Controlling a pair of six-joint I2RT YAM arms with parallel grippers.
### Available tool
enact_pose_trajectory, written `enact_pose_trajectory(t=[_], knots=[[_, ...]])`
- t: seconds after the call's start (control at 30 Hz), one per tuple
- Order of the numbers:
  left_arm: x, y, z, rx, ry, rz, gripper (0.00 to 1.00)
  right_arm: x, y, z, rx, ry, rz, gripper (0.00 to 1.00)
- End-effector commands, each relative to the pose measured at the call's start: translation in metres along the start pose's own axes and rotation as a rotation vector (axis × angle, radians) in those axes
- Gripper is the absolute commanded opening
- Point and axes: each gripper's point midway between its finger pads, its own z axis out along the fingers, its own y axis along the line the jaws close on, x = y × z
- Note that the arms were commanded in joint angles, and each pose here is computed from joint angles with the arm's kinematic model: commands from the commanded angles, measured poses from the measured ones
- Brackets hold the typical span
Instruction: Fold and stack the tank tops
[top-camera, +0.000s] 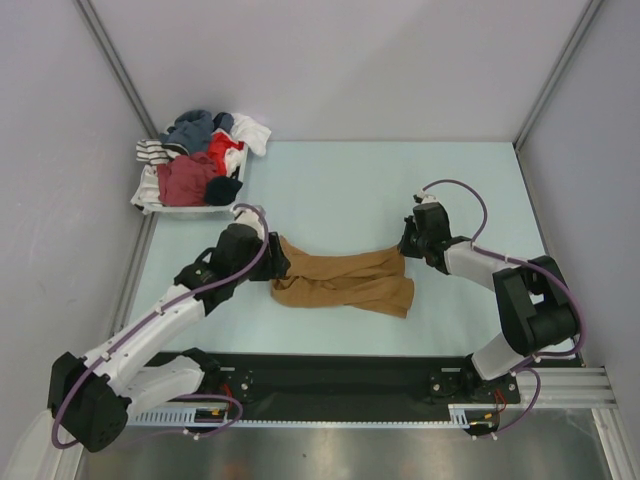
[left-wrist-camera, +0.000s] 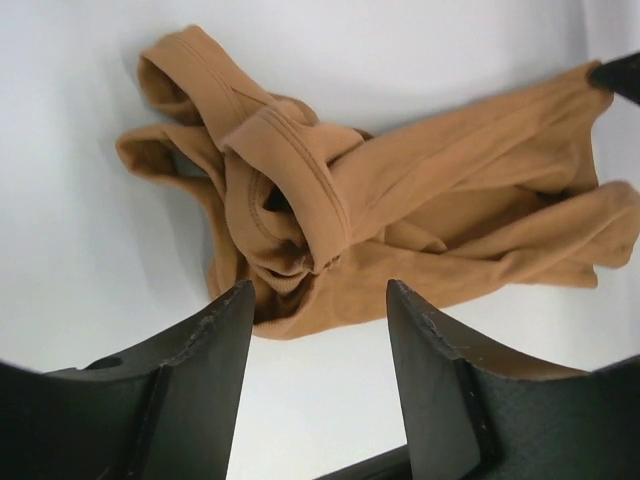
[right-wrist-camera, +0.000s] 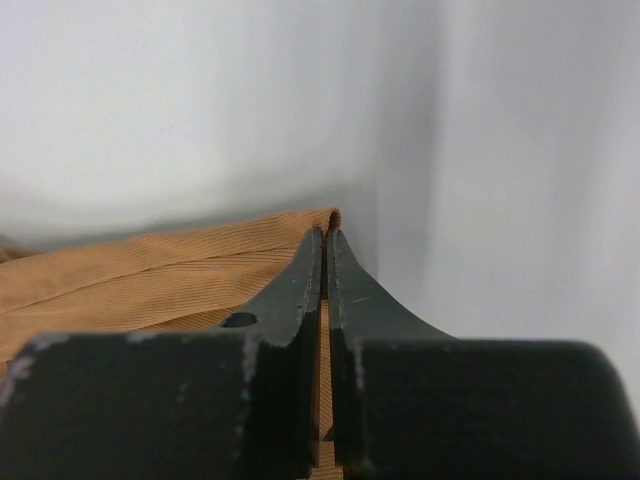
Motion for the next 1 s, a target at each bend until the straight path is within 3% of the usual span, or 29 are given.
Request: enact_pose_trajectory(t=[0.0,0.33,0.8,0.9,0.97], knots=[[0.005,-0.018,0.001,0.086,0.011,0.07,0.61,-0.014,0.007,-0.006,-0.027,-0.048,0.002,0.0],[0.011,-0.014,0.024,-0.007,0.03,0.149,0.62,-0.012,0.008,-0.007,-0.037,-0.044,-0.001,0.0],[0.009,-0.015,0.047,-0.035,0.05,0.179,0.51,-0.016,0.009,-0.013,-0.048,-0.062,0.0,0.0],[0.005,-0.017,0.051,-0.035,0.043,0.19,0.41,-0.016,0.01,-0.013,-0.052,-0.06,-0.001,0.0],[0.01,-0.017,0.052,-0.038,0.07,0.198,0.24,-0.016,0.01,-0.014,-0.054,-0.061,-0.001,0.0]])
